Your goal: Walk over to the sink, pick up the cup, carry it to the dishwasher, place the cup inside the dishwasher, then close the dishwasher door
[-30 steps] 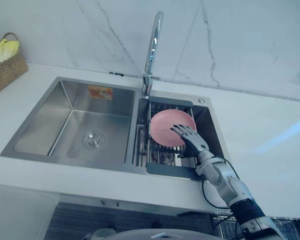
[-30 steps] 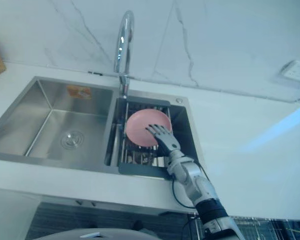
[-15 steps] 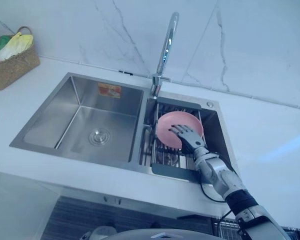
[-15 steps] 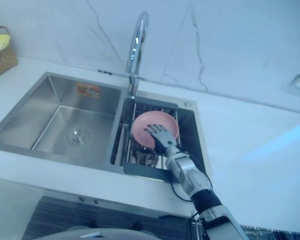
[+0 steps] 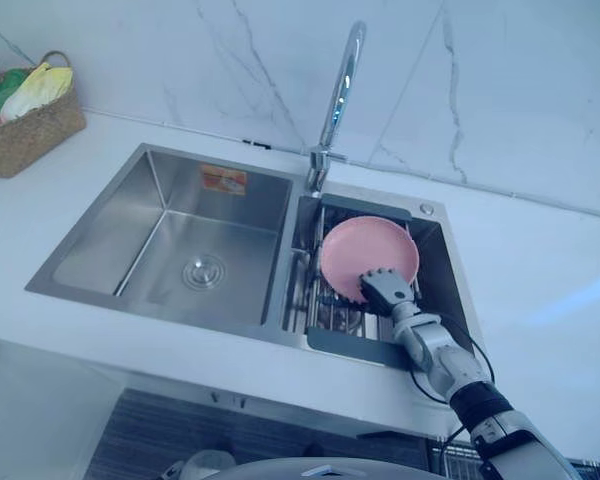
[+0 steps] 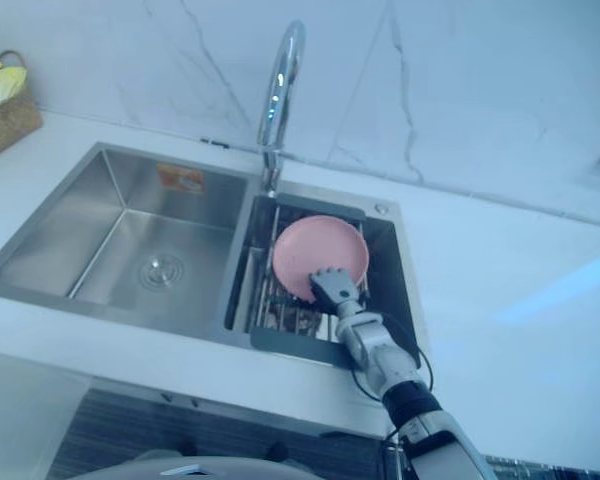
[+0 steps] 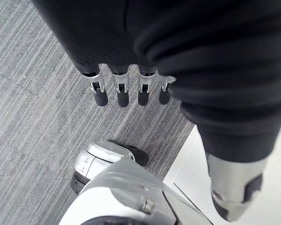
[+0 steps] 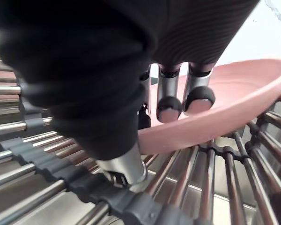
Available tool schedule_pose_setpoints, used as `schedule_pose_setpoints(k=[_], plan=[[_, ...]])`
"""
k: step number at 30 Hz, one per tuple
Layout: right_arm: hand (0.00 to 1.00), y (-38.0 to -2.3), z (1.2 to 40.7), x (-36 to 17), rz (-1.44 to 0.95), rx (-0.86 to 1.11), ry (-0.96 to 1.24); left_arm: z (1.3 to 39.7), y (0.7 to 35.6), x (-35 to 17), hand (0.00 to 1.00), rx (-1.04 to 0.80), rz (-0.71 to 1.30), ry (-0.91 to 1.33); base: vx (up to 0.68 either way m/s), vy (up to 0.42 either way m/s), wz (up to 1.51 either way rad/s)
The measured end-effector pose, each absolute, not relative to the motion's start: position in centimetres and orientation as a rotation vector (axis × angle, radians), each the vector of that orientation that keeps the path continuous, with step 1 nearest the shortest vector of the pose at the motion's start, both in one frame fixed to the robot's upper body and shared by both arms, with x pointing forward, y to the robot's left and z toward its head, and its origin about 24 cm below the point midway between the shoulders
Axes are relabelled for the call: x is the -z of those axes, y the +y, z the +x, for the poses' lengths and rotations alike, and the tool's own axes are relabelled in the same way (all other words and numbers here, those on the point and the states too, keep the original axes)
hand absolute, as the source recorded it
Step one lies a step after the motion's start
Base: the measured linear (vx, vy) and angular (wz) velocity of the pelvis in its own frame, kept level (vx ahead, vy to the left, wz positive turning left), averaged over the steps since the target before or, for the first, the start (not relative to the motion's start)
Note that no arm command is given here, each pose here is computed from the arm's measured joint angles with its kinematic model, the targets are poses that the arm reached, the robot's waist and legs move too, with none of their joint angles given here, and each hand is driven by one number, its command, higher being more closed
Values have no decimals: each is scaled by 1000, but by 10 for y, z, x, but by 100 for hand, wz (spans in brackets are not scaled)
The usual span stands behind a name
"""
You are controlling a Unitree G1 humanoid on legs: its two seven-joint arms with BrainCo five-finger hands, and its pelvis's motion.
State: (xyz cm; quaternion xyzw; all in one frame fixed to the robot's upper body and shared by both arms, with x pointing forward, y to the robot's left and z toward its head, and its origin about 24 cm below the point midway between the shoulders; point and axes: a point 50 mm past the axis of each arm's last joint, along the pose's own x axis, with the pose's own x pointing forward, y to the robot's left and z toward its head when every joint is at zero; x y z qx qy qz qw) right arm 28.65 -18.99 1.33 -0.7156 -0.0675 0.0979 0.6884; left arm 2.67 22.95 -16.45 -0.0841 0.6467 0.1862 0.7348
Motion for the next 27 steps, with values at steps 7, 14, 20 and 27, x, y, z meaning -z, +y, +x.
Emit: schedule_pose_setpoints(k=[7,14,20,27], plan=[[100,-194,286,-12,-1598,-185,-161,27,230,164,0,-409,-184,1420,0,0,0],[100,-196,286,-16,-1580,-158,-200,27,230,164,0,-407,-182,1418,0,0,0],[100,-207,288,-26,-1548,-102,-242,27,230,164,0,-404,-177,1412,0,0,0],[100,-208,293,-70,-1476,29,-423,24,228,165,0,-414,-196,1414,-2,-1,-3]])
